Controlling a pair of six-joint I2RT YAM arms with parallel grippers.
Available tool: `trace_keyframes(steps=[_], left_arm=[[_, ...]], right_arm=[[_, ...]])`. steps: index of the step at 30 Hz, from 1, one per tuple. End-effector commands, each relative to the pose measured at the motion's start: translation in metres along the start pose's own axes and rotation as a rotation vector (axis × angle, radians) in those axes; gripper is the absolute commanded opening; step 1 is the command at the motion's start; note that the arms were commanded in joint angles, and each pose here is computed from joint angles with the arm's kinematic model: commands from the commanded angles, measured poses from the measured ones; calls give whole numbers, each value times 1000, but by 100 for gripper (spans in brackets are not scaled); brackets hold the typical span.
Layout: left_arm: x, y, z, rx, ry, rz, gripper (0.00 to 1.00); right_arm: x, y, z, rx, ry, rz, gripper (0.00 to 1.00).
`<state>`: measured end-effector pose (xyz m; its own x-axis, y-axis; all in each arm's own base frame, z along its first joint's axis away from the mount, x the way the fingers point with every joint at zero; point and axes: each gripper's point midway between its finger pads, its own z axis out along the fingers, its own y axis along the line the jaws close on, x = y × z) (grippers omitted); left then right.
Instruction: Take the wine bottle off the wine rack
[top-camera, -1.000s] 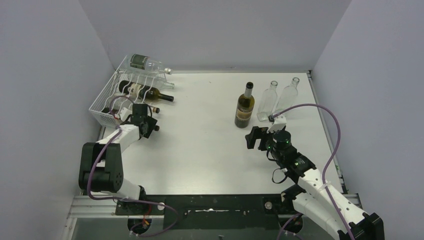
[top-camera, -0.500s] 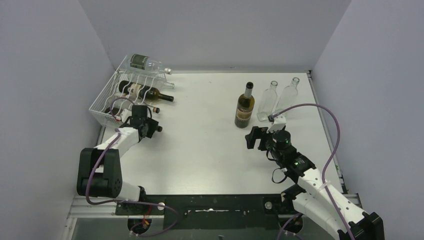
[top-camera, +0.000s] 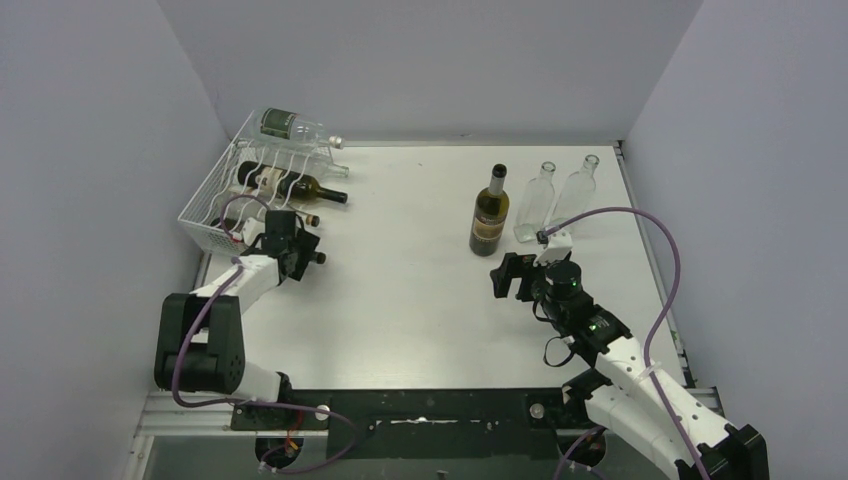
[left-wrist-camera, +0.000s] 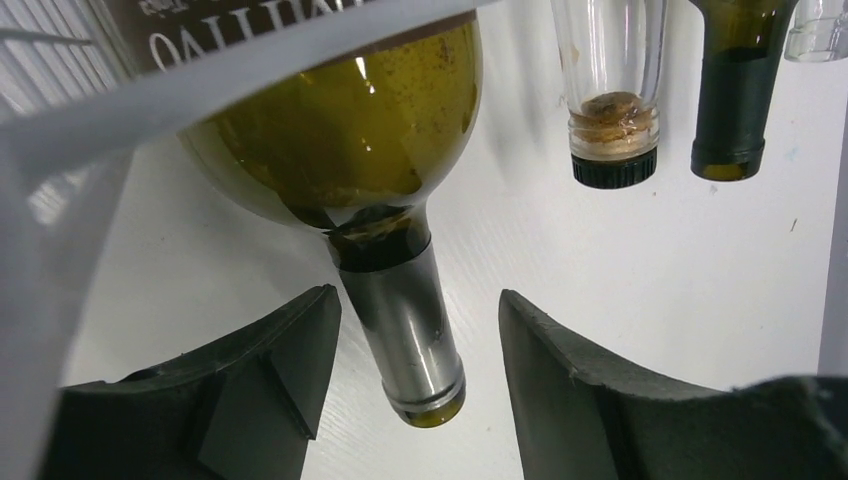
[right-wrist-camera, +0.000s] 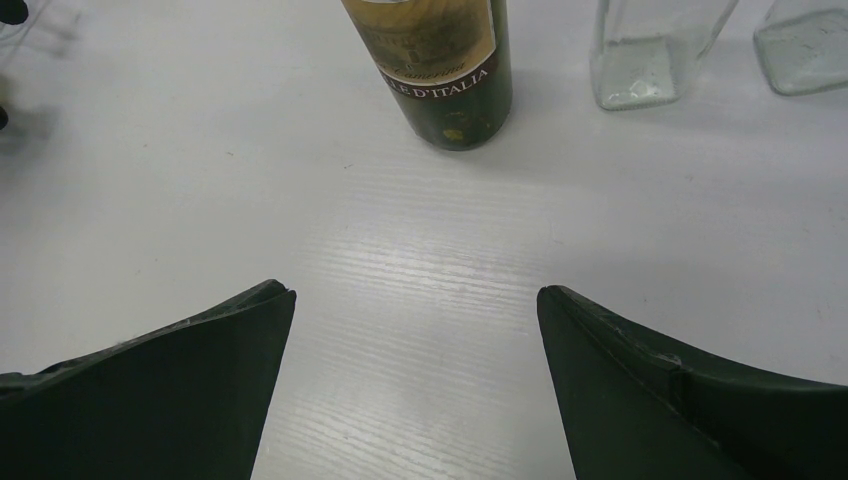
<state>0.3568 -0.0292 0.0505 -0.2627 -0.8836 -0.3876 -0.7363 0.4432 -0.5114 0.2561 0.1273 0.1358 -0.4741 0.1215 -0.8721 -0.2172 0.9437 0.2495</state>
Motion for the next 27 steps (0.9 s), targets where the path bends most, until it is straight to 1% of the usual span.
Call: trace_keyframes(steps=[1, 7, 12, 18, 23, 27], left_arm=[[10, -5, 9, 10, 46, 4, 59], [17, -5, 15, 12, 79, 3, 49], [21, -8, 7, 39, 101, -6, 41], [23, -12, -15, 94, 122, -47, 30], [22, -19, -37, 146, 125, -87, 26], [26, -13, -53, 165, 134, -109, 21]], right_arm=[[-22, 2, -4, -2, -65, 12, 98], [-22, 2, -3, -2, -63, 10, 98], [-22, 3, -2, -2, -61, 7, 98], [-22, 3, 0, -3, -61, 4, 98], [-21, 4, 2, -5, -57, 3, 98], [-20, 4, 4, -8, -58, -3, 98]])
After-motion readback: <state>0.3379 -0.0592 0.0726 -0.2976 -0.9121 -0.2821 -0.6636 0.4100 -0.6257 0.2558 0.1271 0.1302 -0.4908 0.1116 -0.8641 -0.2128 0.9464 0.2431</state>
